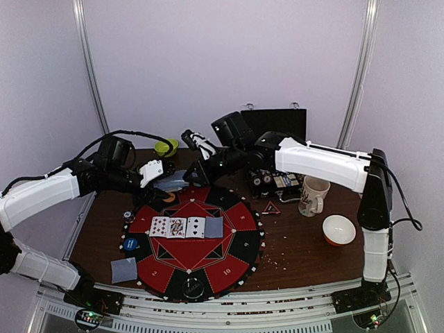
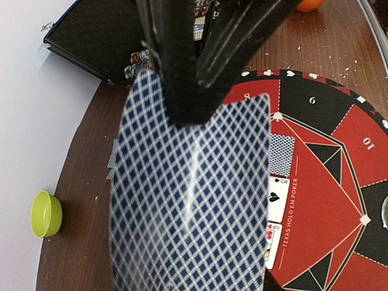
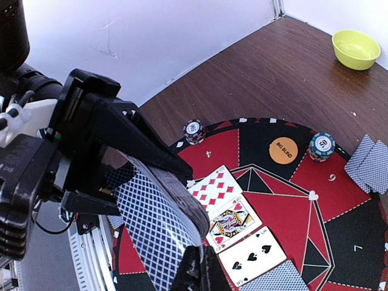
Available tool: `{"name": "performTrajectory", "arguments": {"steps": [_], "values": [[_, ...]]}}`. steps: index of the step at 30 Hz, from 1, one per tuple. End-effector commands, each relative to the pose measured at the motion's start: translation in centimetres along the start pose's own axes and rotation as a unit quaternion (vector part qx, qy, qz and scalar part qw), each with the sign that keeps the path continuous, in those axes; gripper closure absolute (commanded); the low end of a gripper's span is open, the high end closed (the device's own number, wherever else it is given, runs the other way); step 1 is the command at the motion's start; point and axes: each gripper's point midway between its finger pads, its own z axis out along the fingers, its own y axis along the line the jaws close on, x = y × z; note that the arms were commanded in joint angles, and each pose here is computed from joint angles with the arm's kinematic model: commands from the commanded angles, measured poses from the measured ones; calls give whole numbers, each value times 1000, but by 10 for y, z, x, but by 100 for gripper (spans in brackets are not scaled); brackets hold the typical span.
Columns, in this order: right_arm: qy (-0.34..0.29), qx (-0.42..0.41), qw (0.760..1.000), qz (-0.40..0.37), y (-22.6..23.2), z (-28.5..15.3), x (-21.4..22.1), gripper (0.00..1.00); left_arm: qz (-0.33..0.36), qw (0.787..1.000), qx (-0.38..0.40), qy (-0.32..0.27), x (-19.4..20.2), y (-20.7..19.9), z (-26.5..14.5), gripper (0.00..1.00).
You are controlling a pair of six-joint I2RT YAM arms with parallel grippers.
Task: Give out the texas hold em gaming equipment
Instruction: Pick up the poker card from the face-down deck piles, then place the poker card on the poker table mat.
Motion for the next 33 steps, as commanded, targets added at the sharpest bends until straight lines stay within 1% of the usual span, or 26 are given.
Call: {"name": "performTrajectory", "arguments": {"steps": [1,2,5,7,9,11,12,14,15,18,20,22,27,28,30,33], "values": [[-28,30,999,-4,-3,-33,-18,100,4,1000,-15,-11,-6,6,0,62],[-35,36,999,0,-4,-38,-20,100,3,1000,-19,-8,-4,7,1,62],[-83,51,995,24,-10,-63,-35,100,-9,999,-51,11,2,20,1,62],[-122,70,988,65,-22,-83,-40,100,-21,997,-77,24,6,30,0,62],[-165,109,971,135,-43,-108,-37,100,-35,994,-103,28,8,42,-3,62],[-201,166,945,196,-70,-131,-9,100,-51,991,-120,33,11,52,-5,62],[-218,205,926,230,-88,-140,12,100,-56,990,-127,34,12,57,-7,62],[-244,237,894,292,-105,-148,54,100,-65,988,-138,35,12,64,-10,62],[-246,250,881,316,-111,-147,77,100,-69,987,-141,34,13,66,-10,62],[-243,284,851,369,-123,-141,135,100,-71,987,-141,29,11,67,-11,62],[-245,290,839,389,-125,-132,156,100,-72,987,-138,27,11,67,-10,62],[-232,301,835,398,-126,-119,173,100,-72,987,-138,28,11,67,-11,62],[-190,318,832,412,-125,-80,211,100,-68,987,-144,22,9,67,-16,62],[-182,316,832,418,-124,-73,217,97,-68,987,-143,23,10,66,-16,62],[-164,303,836,428,-117,-60,228,87,-69,987,-142,23,10,66,-15,62],[-130,286,845,433,-105,-47,242,75,-68,987,-142,23,10,66,-15,62]]}}
